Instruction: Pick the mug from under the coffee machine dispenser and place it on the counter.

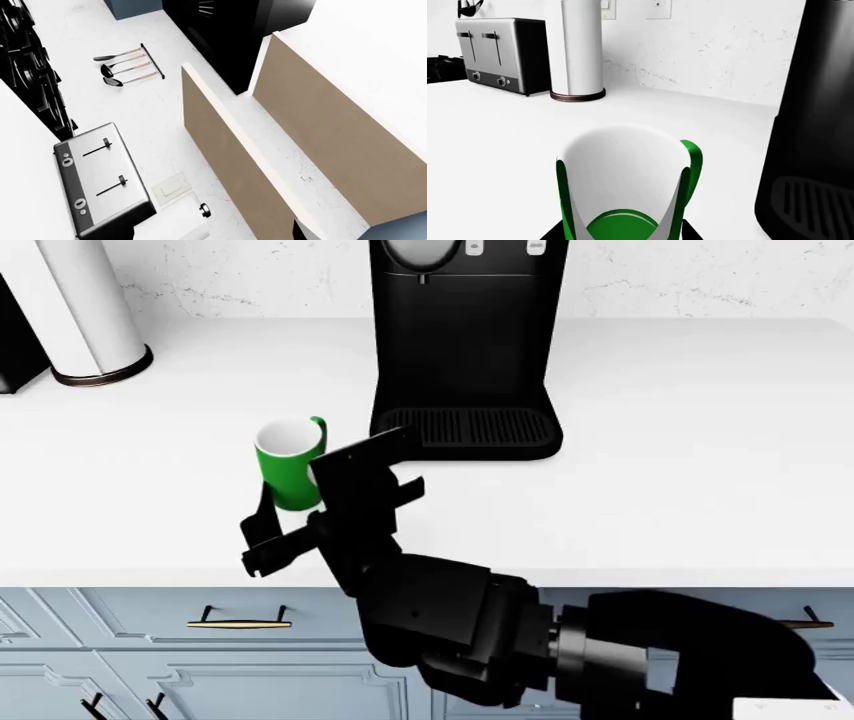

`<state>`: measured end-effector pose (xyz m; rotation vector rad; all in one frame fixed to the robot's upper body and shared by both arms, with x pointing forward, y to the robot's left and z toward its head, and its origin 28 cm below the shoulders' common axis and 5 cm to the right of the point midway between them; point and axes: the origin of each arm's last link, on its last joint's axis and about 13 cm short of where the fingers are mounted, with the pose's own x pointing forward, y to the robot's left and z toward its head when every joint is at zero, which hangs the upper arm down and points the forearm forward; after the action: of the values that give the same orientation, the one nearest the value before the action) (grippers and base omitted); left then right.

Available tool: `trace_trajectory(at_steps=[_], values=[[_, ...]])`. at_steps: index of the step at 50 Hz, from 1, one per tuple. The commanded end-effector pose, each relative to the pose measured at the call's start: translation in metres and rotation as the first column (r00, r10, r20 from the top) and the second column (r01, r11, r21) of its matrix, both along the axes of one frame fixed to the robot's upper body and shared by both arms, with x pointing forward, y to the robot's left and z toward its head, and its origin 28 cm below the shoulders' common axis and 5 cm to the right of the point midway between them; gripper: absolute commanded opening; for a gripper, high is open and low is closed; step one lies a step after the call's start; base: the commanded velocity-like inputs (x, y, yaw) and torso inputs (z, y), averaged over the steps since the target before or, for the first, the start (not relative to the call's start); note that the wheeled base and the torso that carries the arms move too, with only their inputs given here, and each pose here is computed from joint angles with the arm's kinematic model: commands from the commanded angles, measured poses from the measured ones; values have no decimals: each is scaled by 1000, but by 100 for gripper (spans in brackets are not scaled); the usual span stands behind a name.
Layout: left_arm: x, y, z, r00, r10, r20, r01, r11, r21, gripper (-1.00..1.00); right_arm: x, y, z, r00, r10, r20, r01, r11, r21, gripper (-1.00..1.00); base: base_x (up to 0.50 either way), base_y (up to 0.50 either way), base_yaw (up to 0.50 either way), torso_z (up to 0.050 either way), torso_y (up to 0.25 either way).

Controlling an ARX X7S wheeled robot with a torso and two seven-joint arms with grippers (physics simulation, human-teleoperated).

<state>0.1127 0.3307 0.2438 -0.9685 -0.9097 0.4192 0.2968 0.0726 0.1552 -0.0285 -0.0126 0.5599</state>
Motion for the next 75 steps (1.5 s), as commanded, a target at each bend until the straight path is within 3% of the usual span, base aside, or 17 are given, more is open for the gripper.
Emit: trace_trajectory(at_steps=[1, 48, 49, 75], values=[[-1, 0, 0, 1000, 1, -1, -1, 1000, -2, 100, 3, 0, -3, 1000, -3, 0, 3, 1000, -10, -100, 0, 0, 0, 0, 0], [-1, 1, 0, 1000, 4, 1, -4, 1000, -6, 100, 7, 3, -25, 999, -4, -50, 1, 998, -64, -100, 0, 0, 0, 0, 0], [-1, 1, 0, 1000, 4, 1, -4, 1000, -6, 100, 7, 3, -25, 999, -5, -50, 1, 998, -65, 100, 11, 0, 0, 0, 0], [-2, 1, 0, 1000, 6, 3, -6, 1000, -9, 100, -3, -4, -12, 999, 26, -29, -27, 999, -25, 100, 0, 0, 0, 0, 0]])
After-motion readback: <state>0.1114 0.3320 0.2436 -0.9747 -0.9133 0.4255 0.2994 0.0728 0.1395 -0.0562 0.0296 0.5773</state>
